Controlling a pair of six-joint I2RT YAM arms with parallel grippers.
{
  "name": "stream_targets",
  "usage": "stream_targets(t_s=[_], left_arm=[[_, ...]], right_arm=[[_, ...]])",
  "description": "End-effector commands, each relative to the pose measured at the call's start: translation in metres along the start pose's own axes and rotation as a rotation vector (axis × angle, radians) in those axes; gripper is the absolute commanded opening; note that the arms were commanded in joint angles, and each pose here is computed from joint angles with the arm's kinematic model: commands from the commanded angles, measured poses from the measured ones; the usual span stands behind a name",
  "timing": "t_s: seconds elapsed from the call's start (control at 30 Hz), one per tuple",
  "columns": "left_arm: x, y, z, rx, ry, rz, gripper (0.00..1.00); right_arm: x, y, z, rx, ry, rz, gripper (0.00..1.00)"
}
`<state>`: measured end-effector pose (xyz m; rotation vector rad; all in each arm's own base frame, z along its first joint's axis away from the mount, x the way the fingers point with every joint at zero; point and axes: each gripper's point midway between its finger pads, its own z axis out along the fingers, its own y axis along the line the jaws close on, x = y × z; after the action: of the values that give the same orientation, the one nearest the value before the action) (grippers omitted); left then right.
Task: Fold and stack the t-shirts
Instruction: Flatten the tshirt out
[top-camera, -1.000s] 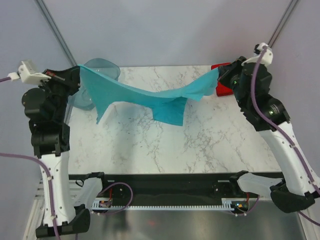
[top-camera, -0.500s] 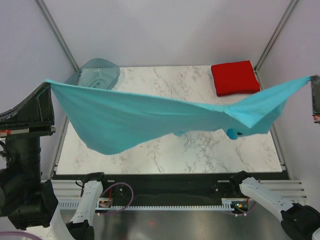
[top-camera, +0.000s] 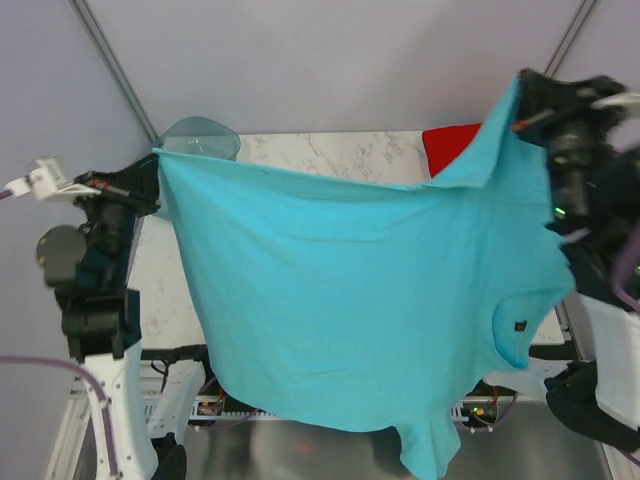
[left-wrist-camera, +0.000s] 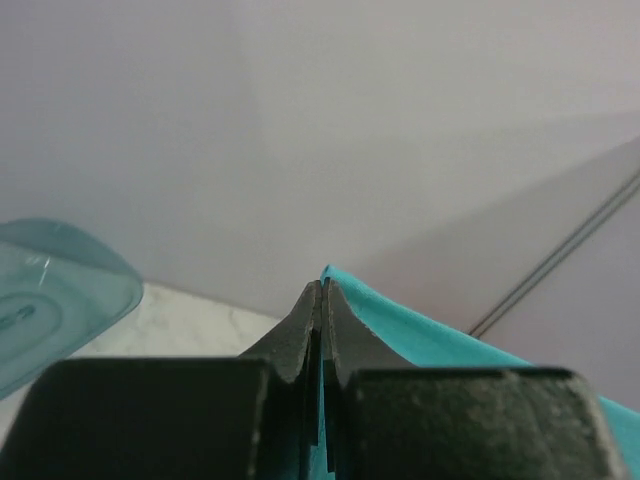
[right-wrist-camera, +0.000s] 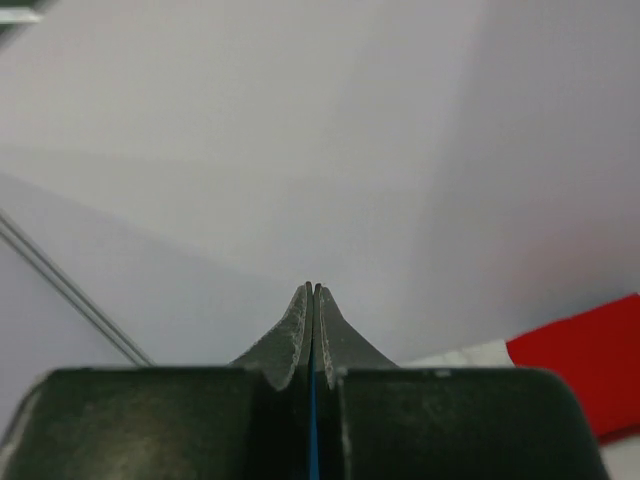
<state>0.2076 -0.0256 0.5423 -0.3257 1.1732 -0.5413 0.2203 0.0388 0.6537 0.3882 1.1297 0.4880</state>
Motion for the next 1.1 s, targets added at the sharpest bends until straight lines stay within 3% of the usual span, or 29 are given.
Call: stream_targets(t_s=[0.0,0.03,0.07,0.13,0.17,0.23,0.27,0.3,0.33,0.4,0.43,0.5,0.53,0.6,0.63,0.83,1.07], left_arm=[[0.077,0.083,0.03,-0.198,0.151,0.054,0.02],[0.084,0.095,0.036,-0.213,0.139,0.078,0.02],[0.112,0.123,0.036,-0.278,0.179,0.083,0.02],[0.149,0.155,0.043,-0.315,0.222,0.1,0.02],[0.157,0.171,0.046,-0.349,0.209,0.117,0.02],[0.192,0.208,0.051,-0.415,0.262,0.159,0.02],[0.206,0.227,0.053,-0.457,0.274,0.18,0.02],[0.219,0.242,0.055,-0.485,0.312,0.21,0.02],[0.241,0.264,0.063,-0.529,0.377,0.216,0.02],[0.249,0.282,0.075,-0.558,0.416,0.166,0.02],[0.264,0.299,0.084,-0.59,0.452,0.166,0.02],[0.274,0.317,0.095,-0.62,0.484,0.198,0.02],[0.269,0.318,0.108,-0.604,0.476,0.207,0.02],[0.285,0.331,0.115,-0.615,0.511,0.206,0.02],[0.28,0.331,0.126,-0.606,0.493,0.206,0.02],[0.311,0.355,0.149,-0.614,0.539,0.179,0.02],[0.324,0.357,0.141,-0.588,0.591,0.183,0.02]], right_arm=[[0.117,-0.017,0.061,0.062,0.142,-0.211,0.0],[0.14,-0.019,0.068,0.049,0.17,-0.224,0.0],[0.191,-0.035,0.075,0.067,0.251,-0.27,0.0],[0.227,-0.043,0.092,0.049,0.253,-0.269,0.0],[0.28,-0.065,0.097,0.068,0.333,-0.303,0.0],[0.318,-0.073,0.115,0.029,0.334,-0.284,0.0],[0.375,-0.093,0.118,0.034,0.416,-0.307,0.0],[0.39,-0.1,0.129,0.038,0.402,-0.291,0.0],[0.442,-0.123,0.133,0.067,0.476,-0.294,0.0],[0.478,-0.132,0.148,0.039,0.492,-0.276,0.0],[0.524,-0.155,0.146,0.063,0.557,-0.288,0.0],[0.546,-0.161,0.164,0.049,0.565,-0.254,0.0],[0.581,-0.178,0.161,0.057,0.617,-0.258,0.0],[0.591,-0.178,0.181,0.043,0.616,-0.258,0.0],[0.616,-0.193,0.179,0.059,0.655,-0.273,0.0],[0.633,-0.212,0.218,0.071,0.653,-0.235,0.0],[0.608,-0.219,0.221,0.11,0.694,-0.218,0.0]])
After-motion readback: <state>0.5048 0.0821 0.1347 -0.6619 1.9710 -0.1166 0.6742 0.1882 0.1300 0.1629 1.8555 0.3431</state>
